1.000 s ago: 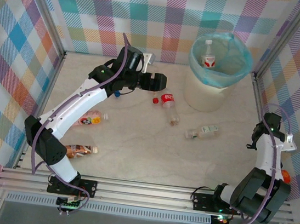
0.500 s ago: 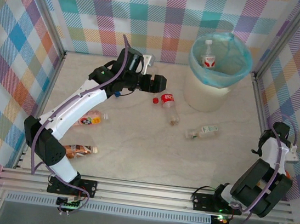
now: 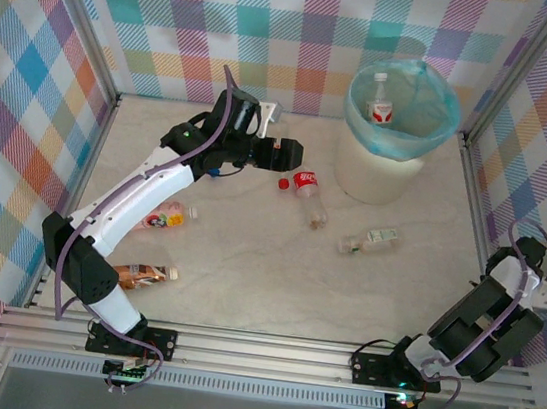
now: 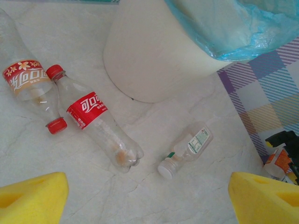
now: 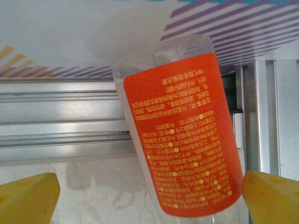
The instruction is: Put the plastic bottles in the bin
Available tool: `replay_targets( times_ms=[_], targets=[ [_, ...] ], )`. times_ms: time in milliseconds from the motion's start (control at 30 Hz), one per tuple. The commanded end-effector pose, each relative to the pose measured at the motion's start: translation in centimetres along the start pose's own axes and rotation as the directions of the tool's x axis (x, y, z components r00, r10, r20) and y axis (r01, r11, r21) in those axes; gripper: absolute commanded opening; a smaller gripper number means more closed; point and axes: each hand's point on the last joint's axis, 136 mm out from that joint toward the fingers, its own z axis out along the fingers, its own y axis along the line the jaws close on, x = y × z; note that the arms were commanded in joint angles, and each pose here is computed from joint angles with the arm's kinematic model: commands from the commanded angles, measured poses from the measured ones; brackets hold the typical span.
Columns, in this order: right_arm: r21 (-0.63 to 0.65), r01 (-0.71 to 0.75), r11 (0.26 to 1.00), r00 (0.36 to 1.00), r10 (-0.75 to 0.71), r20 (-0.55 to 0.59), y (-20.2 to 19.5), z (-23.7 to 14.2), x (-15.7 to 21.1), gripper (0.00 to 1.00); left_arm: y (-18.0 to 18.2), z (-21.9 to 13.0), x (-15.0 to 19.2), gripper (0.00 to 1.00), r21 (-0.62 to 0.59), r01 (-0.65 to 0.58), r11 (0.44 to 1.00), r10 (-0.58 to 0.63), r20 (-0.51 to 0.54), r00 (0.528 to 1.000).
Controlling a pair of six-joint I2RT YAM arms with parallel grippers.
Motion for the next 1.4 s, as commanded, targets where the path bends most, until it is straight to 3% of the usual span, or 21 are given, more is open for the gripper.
replay_targets(
  times_ms=[0, 333, 533, 700, 967, 1367],
  targets=[
    [-0.025, -0.002, 1.0, 0.999, 0.001, -0.033, 0.5, 0.3, -0.4, 1.0, -0.4, -0.6, -0.1, 0.89, 0.02, -0.014, 1.0, 0.014, 0.011, 1.0],
    [-0.065, 0.014, 0.998, 0.994, -0.021, -0.11, 1.6, 1.6, -0.1, 1.0, -0.1, -0.4, 0.1, 0.89, 0.011, -0.013, 1.0, 0.013, 0.003, 1.0],
    [-0.129, 0.031, 0.991, 0.992, -0.046, -0.12, 2.8, 1.7, 0.0, 0.82, -0.1, -0.5, 0.0, 0.89, 0.008, -0.014, 1.0, 0.014, 0.006, 1.0],
    [-0.159, 0.059, 0.986, 0.989, -0.079, -0.123, 3.3, 1.6, 0.1, 0.8, -0.1, -0.5, 0.0, 0.89, 0.011, -0.014, 1.0, 0.014, 0.009, 1.0],
    [-0.307, 0.058, 0.95, 0.99, -0.094, -0.105, 4.8, -0.6, 0.3, 0.65, -0.2, -1.0, -0.3, 0.89, 0.014, -0.021, 1.0, 0.02, 0.023, 1.0],
    [-0.465, 0.048, 0.884, 0.993, -0.092, -0.073, 6.2, -4.8, -0.4, 0.57, -0.2, -1.7, -1.0, 0.89, 0.012, -0.019, 1.0, 0.018, 0.05, 0.999]
  ],
)
